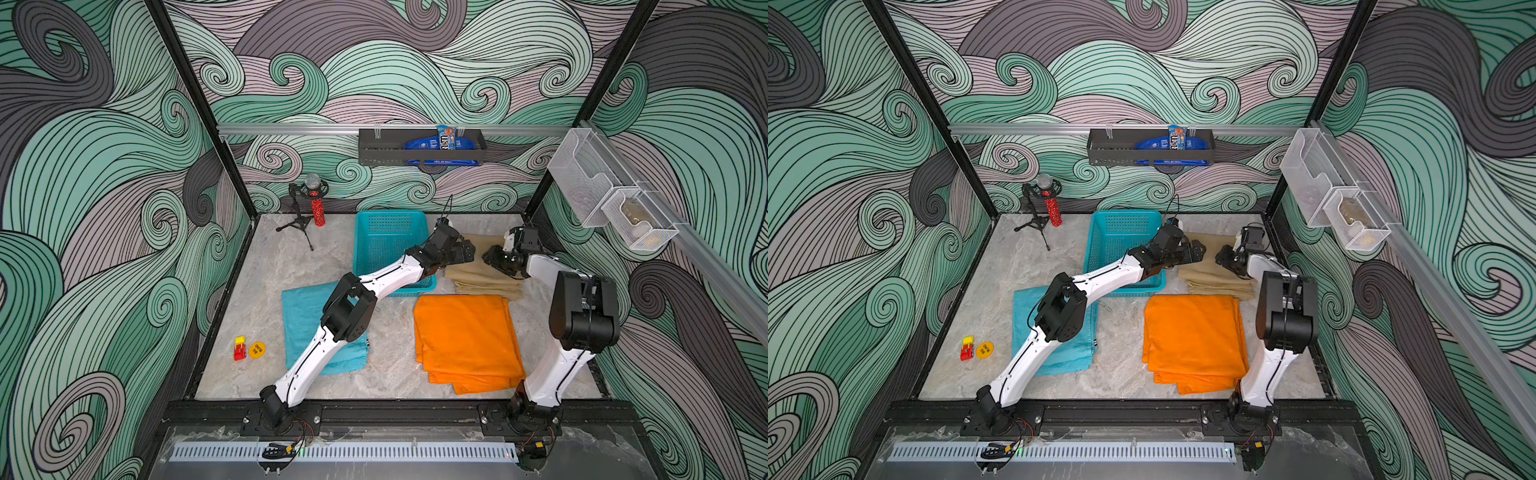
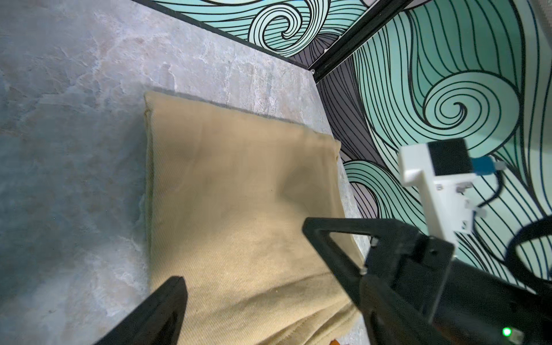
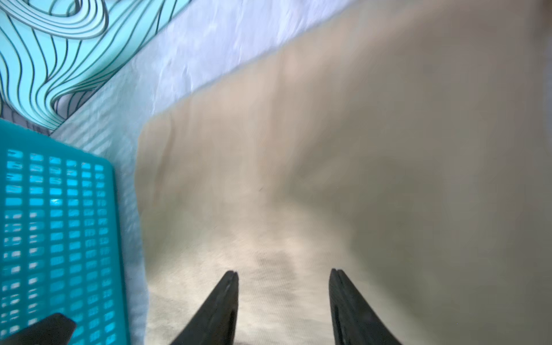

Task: Put the folded long pants in the basket
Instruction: Move the long pant to the center of the board, then move the basket to the center of the board, then pick up the long pant at the center of the board.

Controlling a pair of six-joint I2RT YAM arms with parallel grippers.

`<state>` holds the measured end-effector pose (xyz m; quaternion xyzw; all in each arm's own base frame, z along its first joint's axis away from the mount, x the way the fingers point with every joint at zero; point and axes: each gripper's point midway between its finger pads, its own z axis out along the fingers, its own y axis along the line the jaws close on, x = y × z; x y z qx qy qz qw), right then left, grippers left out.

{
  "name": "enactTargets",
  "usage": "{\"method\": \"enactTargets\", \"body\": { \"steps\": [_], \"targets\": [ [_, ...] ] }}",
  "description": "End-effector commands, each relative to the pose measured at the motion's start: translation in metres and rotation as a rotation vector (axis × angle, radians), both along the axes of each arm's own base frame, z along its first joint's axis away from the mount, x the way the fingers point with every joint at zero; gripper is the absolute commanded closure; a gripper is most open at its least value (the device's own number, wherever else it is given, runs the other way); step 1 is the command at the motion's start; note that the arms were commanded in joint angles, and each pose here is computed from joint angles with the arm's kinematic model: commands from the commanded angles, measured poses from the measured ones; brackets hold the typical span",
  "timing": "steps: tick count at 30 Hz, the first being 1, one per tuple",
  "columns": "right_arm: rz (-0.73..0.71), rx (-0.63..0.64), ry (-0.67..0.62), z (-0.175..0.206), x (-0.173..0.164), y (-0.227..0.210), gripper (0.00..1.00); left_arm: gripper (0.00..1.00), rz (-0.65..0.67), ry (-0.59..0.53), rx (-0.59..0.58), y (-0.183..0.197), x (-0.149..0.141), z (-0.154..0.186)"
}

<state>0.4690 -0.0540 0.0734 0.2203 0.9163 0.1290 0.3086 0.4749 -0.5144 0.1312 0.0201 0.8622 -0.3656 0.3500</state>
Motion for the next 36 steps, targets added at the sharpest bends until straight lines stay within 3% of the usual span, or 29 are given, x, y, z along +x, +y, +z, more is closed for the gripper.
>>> {"method": "enactTargets", "body": {
  "steps": [1,6,10,16,25,28,32,36],
  "targets": [
    [-0.078,-0.075,-0.011,0.012,-0.001,-0.042,0.29,0.07,0.056,0.010,0.029,0.011,0.016,-0.020],
    [-0.140,0.000,0.014,-0.010,-0.013,-0.084,0.12,0.06,0.096,-0.013,0.139,0.031,0.020,-0.022],
    [-0.100,0.093,-0.011,-0.026,-0.015,-0.078,0.08,0.06,0.134,-0.018,0.200,0.055,0.028,-0.022],
    [-0.078,0.142,0.028,-0.051,-0.019,-0.070,0.07,0.05,0.110,-0.024,0.192,0.055,0.032,-0.019],
    [-0.032,0.227,0.074,-0.073,-0.022,-0.041,0.14,0.05,0.006,0.091,0.092,0.022,0.013,-0.056],
    [0.006,0.230,0.081,-0.075,-0.018,-0.025,0.25,0.05,-0.019,0.084,0.078,0.013,0.005,-0.047],
    [0.016,0.256,0.091,-0.080,-0.016,-0.018,0.50,0.05,-0.007,0.061,0.089,0.012,0.003,-0.038],
    [0.025,0.276,0.085,-0.078,-0.015,-0.013,0.77,0.05,0.020,0.097,0.141,0.019,0.001,-0.066]
  ]
}}
